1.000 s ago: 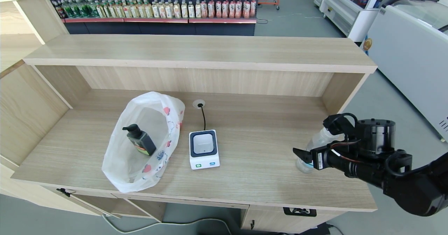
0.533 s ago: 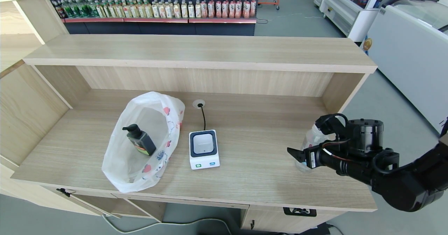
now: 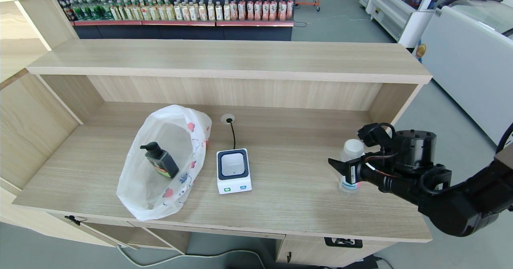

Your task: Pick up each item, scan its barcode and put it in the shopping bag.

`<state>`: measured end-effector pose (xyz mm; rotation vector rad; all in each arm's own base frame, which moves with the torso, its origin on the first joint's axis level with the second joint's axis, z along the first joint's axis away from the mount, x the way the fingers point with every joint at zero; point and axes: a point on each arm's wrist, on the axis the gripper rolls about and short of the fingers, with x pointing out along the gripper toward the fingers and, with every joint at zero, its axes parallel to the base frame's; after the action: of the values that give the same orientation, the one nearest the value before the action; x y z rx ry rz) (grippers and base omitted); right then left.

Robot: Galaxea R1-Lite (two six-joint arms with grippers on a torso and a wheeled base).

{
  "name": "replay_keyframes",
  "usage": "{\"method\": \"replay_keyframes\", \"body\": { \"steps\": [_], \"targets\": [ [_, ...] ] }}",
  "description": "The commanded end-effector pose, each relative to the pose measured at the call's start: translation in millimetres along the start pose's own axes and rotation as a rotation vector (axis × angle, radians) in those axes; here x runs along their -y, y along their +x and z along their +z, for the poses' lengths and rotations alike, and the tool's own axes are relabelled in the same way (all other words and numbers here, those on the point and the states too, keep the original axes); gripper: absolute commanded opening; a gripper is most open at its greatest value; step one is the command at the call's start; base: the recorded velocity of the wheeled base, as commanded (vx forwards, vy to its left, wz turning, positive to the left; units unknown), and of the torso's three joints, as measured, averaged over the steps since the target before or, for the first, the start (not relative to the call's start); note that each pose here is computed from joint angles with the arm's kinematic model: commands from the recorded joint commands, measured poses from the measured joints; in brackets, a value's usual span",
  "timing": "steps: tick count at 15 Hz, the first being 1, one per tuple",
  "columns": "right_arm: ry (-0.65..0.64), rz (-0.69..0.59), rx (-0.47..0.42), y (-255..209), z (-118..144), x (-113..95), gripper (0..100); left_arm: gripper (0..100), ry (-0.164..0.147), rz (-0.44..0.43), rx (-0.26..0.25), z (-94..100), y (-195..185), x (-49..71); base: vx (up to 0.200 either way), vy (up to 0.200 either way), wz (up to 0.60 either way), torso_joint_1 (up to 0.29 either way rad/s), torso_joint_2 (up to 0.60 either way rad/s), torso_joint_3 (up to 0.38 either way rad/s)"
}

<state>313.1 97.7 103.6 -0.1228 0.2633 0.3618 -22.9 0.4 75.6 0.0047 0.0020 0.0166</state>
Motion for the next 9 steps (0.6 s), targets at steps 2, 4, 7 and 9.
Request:
{"method": "replay_keyframes", "body": {
  "steps": [2,4,7,9],
  "targets": [
    [-0.011,-0.005,-0.009,-2.5,-2.4,1.5,0,100,0.0,0.0,0.0,0.0,0.0,0.0,0.0,0.0,0.0,0.0,0.0,0.0],
    [-0.032,0.001,-0.03,-4.4,-7.8,-0.1,0,100,0.0,0.0,0.0,0.0,0.0,0.0,0.0,0.0,0.0,0.0,0.0,0.0],
    [-0.039,0.008,-0.062,-7.8,-15.3,-2.4,0,100,0.0,0.0,0.0,0.0,0.0,0.0,0.0,0.0,0.0,0.0,0.0,0.0],
    [-0.038,0.007,-0.057,-10.4,-14.4,-2.4,0,100,0.0,0.0,0.0,0.0,0.0,0.0,0.0,0.0,0.0,0.0,0.0,0.0]
  ]
}}
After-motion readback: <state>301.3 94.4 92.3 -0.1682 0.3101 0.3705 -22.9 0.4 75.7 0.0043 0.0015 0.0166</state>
